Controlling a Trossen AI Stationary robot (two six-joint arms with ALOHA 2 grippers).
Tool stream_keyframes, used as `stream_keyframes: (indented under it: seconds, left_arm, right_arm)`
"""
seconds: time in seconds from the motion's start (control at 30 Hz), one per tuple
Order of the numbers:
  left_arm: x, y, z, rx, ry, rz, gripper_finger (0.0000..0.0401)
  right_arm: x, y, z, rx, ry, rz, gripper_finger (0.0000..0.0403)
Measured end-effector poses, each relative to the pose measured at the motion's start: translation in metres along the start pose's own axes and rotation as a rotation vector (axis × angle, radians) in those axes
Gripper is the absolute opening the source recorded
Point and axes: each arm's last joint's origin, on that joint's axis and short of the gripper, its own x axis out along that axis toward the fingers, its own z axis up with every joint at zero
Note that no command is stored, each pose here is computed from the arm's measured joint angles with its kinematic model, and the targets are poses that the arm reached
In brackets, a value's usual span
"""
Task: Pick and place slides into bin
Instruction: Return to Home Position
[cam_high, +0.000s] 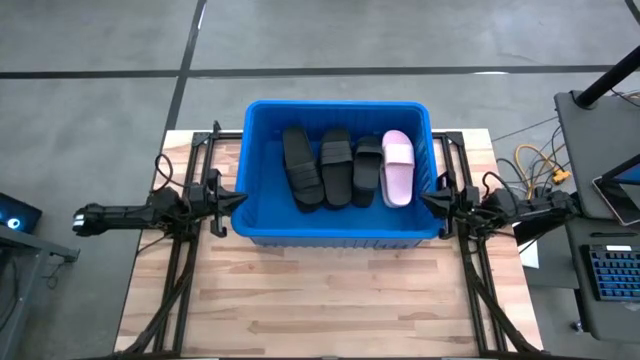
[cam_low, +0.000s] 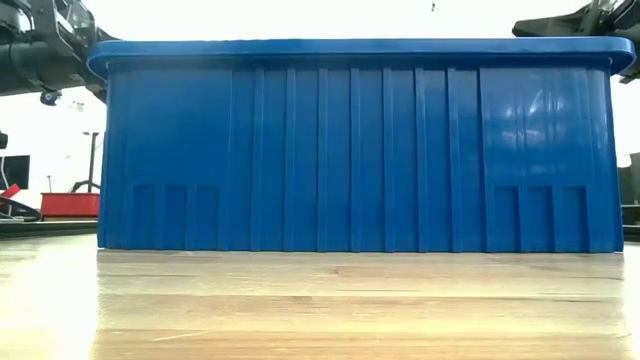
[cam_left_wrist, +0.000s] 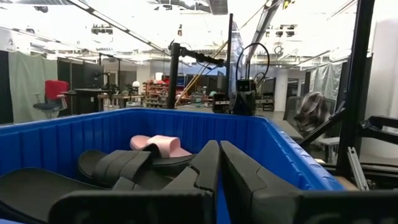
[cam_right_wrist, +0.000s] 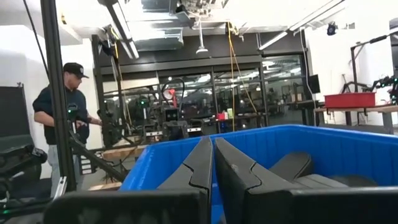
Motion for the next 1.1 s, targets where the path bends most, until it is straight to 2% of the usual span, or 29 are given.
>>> stream_keyframes:
  seconds: [0.33, 0.53, 1.1]
  left_arm:
    - [-0.0006, -0.0001, 0.0, 0.001, -0.002, -0.009, 0.0]
    - [-0.0007, -0.0001, -0.0002, 0.002, -0.001, -0.009, 0.0]
    - [-0.0007, -0.0001, -0.0005, 0.003, -0.001, -0.009, 0.0]
  right_arm:
    - [0.0007, -0.0022, -0.0015, -0.03, 0.021, -0.088, 0.0008]
    - [0.0011, -0.002, -0.002, -0.094, 0.029, -0.085, 0.0008]
    - [0.001, -0.002, -0.0022, -0.097, 0.031, -0.084, 0.0008]
